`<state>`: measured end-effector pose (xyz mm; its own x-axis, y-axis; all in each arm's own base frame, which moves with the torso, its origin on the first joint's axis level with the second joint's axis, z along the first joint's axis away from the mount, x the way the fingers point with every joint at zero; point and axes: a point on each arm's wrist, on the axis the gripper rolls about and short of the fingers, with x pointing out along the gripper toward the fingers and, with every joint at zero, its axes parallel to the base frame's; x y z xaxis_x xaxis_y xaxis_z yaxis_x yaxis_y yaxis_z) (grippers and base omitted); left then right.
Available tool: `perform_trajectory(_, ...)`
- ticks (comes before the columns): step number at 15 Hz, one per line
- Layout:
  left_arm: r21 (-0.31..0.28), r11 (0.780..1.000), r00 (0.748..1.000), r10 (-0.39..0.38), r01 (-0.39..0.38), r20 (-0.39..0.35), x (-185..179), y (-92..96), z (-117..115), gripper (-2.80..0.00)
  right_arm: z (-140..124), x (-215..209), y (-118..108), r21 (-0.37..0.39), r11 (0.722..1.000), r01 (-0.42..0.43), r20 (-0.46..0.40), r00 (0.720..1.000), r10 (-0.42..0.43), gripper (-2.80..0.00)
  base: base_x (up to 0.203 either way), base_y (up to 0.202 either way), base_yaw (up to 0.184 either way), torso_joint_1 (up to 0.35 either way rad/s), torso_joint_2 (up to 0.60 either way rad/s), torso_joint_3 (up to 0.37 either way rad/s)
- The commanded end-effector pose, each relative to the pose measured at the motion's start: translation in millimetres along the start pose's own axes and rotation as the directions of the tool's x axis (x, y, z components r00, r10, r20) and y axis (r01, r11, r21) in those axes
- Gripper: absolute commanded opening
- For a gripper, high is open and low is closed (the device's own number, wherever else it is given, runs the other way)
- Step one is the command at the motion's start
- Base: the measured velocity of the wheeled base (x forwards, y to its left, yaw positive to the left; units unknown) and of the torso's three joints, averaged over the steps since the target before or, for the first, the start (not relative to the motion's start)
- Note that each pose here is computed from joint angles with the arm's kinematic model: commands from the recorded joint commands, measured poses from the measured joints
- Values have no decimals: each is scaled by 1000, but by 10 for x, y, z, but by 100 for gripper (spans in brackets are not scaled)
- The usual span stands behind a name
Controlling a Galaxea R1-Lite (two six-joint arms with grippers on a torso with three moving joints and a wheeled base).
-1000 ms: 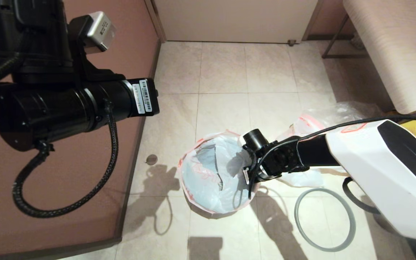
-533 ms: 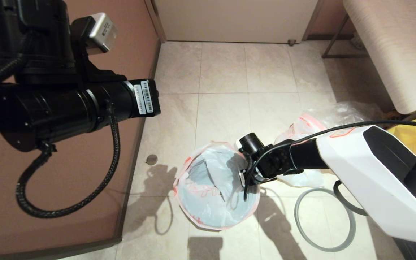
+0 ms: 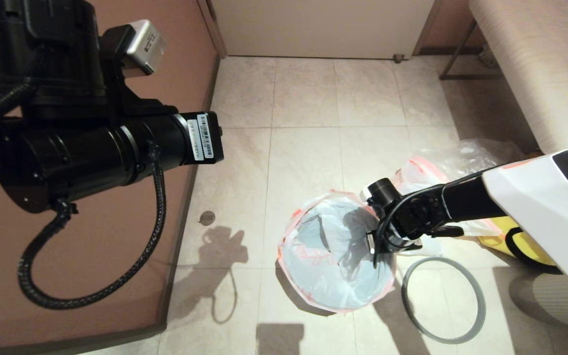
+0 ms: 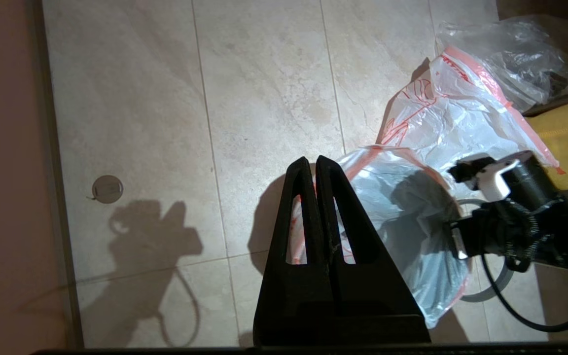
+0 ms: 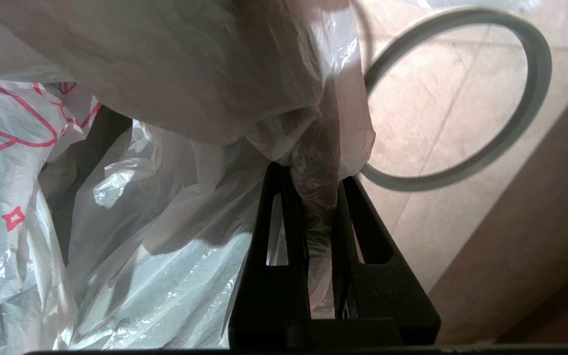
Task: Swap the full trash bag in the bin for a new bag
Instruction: Put the new garbage bag on the trash can
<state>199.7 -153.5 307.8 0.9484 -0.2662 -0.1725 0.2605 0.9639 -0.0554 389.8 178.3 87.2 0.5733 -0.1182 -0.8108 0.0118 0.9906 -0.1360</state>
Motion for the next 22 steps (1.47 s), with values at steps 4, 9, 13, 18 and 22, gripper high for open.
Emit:
perform_trajectory(4, 8, 1000, 1000, -16, 17, -13, 6, -55, -36, -280, -7, -49, -279, 58, 998, -22, 42, 999, 19, 0, 0, 0, 0, 0, 0, 0)
perform_trajectory(9, 7, 1000, 1000, -28, 28, -6, -32, -69, -27, -280, -52, -599, -453, 74, 995, -72, 95, 993, 65, 0, 0, 0, 0, 0, 0, 0)
perform_trajectory(13, 10, 999, 999, -50, 50, -5, -85, -110, -25, -280, -234, -965, -64, -23, 975, -222, 135, 966, 223, -280, 0, 0, 0, 0, 0, 0)
perform_trajectory(18, 31, 999, 999, -33, 34, -25, 0, -130, -86, -280, -225, -14, 732, -152, 950, -272, 67, 956, 284, -280, 0, 0, 0, 0, 0, 0)
perform_trajectory(22, 29, 999, 999, -23, 24, -23, 9, -110, -82, -280, -174, 803, 1135, -220, 943, -250, 73, 960, 272, -280, 0, 0, 0, 0, 0, 0)
